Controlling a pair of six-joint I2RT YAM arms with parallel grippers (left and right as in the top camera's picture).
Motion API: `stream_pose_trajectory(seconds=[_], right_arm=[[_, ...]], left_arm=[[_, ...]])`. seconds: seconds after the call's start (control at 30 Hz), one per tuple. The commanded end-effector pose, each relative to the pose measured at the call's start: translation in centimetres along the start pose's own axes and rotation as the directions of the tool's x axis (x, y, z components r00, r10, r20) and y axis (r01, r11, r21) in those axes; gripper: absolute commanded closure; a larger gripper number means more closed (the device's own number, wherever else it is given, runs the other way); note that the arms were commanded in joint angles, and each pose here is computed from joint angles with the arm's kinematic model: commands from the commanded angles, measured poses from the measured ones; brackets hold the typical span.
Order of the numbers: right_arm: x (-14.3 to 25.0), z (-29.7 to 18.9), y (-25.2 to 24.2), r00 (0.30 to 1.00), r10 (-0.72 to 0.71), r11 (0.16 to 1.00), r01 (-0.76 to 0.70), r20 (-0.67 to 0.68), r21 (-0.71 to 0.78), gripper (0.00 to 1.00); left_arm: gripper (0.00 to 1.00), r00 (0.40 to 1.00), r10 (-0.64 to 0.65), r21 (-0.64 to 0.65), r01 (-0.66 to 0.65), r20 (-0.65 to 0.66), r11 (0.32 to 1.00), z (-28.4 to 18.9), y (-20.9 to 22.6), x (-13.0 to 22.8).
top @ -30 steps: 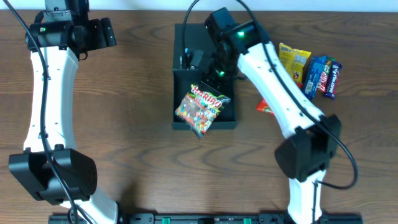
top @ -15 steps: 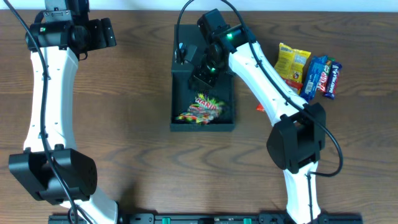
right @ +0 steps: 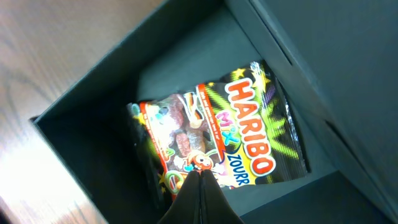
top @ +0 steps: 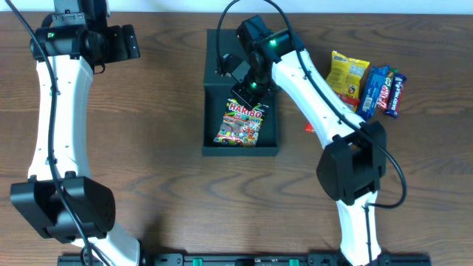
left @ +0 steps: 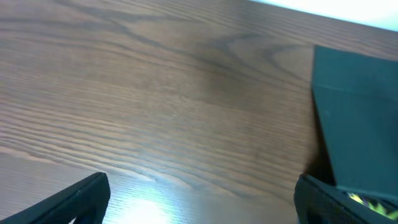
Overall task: Pack container
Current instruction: 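Carry the Haribo bag with the right gripper and drop it into the box, then push the Haribo bag down into the box with the right gripper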
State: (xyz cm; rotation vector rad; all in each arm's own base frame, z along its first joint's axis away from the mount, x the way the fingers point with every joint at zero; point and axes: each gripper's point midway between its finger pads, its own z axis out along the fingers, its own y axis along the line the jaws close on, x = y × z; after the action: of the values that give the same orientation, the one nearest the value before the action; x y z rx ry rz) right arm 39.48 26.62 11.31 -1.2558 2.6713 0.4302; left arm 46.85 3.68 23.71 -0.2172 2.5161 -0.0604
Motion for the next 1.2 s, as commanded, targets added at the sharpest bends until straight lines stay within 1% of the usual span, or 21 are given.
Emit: stream_pose_trajectory(seconds=[0.0, 0.07, 0.1, 0.13, 0.17, 0.27, 0.33, 0.43, 0.57, 0.63, 0.77, 0.9, 1.03, 1.17], right_arm=[[1.8, 3.3, -1.7, 0.984, 0.151, 0.988, -0.148, -0.093, 0.041, 0.99], [2.4, 4.3, -2.2, 0.969, 0.215, 0.976, -0.209, -0.121, 0.063, 0.99], [2.7, 4.8, -2.4, 0.959, 0.249, 0.968, -0.24, -0.133, 0.075, 0.99], [3.0, 5.2, -2.5, 0.949, 0.281, 0.959, -0.271, -0.145, 0.084, 0.99], [3.2, 5.4, -2.5, 0.939, 0.308, 0.951, -0.298, -0.152, 0.087, 0.99], [3.7, 5.8, -2.8, 0.909, 0.385, 0.922, -0.373, -0.163, 0.101, 0.99], [4.5, 5.7, -3.8, 0.867, 0.472, 0.879, -0.449, -0.16, 0.159, 0.98], [5.6, 5.5, -5.1, 0.832, 0.531, 0.837, -0.486, -0.159, 0.252, 0.99], [6.6, 6.0, -5.3, 0.818, 0.549, 0.819, -0.487, -0.17, 0.304, 0.99], [7.7, 6.6, -5.5, 0.789, 0.588, 0.786, -0.506, -0.176, 0.356, 0.99], [9.1, 7.8, -5.3, 0.746, 0.639, 0.749, -0.548, -0.187, 0.373, 0.99], [8.9, 8.4, -5.1, 0.757, 0.628, 0.758, -0.542, -0.18, 0.361, 0.99], [7.0, 9.3, -3.7, 0.81, 0.56, 0.818, -0.507, -0.174, 0.271, 0.99], [5.6, 9.8, -3.0, 0.849, 0.508, 0.851, -0.467, -0.149, 0.238, 0.99]], left_arm=[[0.2, 0.999, 0.001, 0.097, 0.003, -0.042, 0.995, 0.5, -1.6, 1.0], [0.56, 0.997, 0.002, 0.145, 0.01, -0.081, 0.989, 1.2, -2.4, 2.3], [0.78, 0.994, 0.004, 0.157, 0.013, -0.106, 0.988, 1.7, -2.7, 3.1], [0.9, 0.99, 0.005, 0.168, 0.018, -0.138, 0.986, 2.3, -2.9, 4.2], [0.94, 0.985, 0.006, 0.176, 0.024, -0.172, 0.984, 3.0, -3.1, 5.5], [0.94, 0.962, 0.004, 0.245, 0.066, -0.275, 0.967, 5.1, -5.0, 9.6], [0.94, 0.943, -0.017, 0.305, 0.124, -0.332, 0.944, 6.3, -6.9, 12.1], [0.94, 0.926, -0.05, 0.297, 0.171, -0.375, 0.939, 7.8, -8.2, 14.7], [0.94, 0.909, -0.026, 0.332, 0.179, -0.415, 0.926, 8.6, -10.2, 16.9], [0.94, 0.9, -0.009, 0.338, 0.173, -0.435, 0.925, 8.9, -11.2, 17.8], [0.94, 0.874, 0.023, 0.348, 0.169, -0.486, 0.922, 10.0, -12.6, 19.7], [0.94, 0.847, 0.037, 0.36, 0.186, -0.531, 0.914, 10.8, -13.4, 21.1], [0.94, 0.826, 0.042, 0.387, 0.218, -0.562, 0.896, 11.0, -14.0, 21.9], [0.94, 0.824, 0.044, 0.395, 0.223, -0.565, 0.891, 11.0, -14.2, 21.9]])
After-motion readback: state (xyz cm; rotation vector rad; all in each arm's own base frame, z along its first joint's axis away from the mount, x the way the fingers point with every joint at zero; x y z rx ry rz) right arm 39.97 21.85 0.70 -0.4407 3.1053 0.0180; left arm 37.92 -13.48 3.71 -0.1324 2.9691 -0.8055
